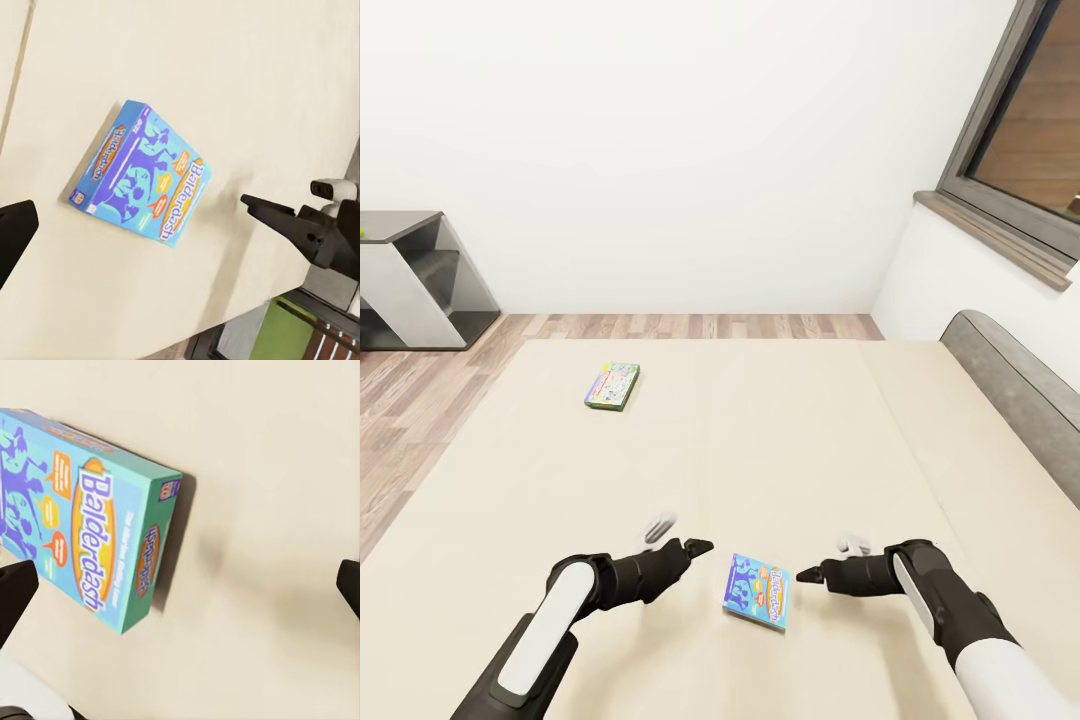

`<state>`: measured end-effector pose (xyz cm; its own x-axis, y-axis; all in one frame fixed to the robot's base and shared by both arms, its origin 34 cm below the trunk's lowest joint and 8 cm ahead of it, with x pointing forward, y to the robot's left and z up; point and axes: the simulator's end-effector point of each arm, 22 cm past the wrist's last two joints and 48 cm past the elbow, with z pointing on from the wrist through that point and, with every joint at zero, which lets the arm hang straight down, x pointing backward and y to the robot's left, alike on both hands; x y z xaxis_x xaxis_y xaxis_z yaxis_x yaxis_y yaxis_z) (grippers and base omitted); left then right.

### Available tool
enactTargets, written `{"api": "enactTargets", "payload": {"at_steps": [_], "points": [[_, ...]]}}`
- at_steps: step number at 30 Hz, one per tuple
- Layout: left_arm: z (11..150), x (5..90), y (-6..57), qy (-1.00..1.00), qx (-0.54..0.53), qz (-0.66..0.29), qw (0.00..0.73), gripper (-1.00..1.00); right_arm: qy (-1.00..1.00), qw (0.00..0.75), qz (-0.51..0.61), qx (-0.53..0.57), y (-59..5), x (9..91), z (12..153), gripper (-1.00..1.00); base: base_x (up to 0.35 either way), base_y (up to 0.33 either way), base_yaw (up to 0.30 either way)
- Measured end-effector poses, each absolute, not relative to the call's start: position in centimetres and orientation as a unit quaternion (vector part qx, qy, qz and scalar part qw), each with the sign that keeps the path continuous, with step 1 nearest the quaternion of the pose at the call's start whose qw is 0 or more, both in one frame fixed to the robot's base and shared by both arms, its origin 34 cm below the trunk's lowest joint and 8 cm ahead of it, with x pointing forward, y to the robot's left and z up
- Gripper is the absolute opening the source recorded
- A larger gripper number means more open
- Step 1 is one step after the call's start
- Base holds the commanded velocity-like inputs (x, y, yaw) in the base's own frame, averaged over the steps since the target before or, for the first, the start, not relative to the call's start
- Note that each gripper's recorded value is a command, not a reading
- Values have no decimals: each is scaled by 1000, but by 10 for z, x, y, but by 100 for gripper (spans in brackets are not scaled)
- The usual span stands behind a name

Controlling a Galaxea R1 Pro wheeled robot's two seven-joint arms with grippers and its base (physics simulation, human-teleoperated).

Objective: Put all the toys in the child's room - the three board games (two on the bed and one on the table), the two jigsaw puzzles on the table, and the tennis ball on the table - inside the toy box on the table in the child's room.

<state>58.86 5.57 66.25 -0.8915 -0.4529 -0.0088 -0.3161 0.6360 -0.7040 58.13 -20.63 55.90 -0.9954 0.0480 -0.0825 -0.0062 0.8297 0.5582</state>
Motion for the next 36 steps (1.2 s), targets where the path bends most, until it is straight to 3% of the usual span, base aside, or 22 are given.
{"api": "enactTargets", "payload": {"at_steps": [36], "points": [[681,584,32,899,-181,-387,99,100,964,50,262,15,-214,576,541,100,0,0,0]]}}
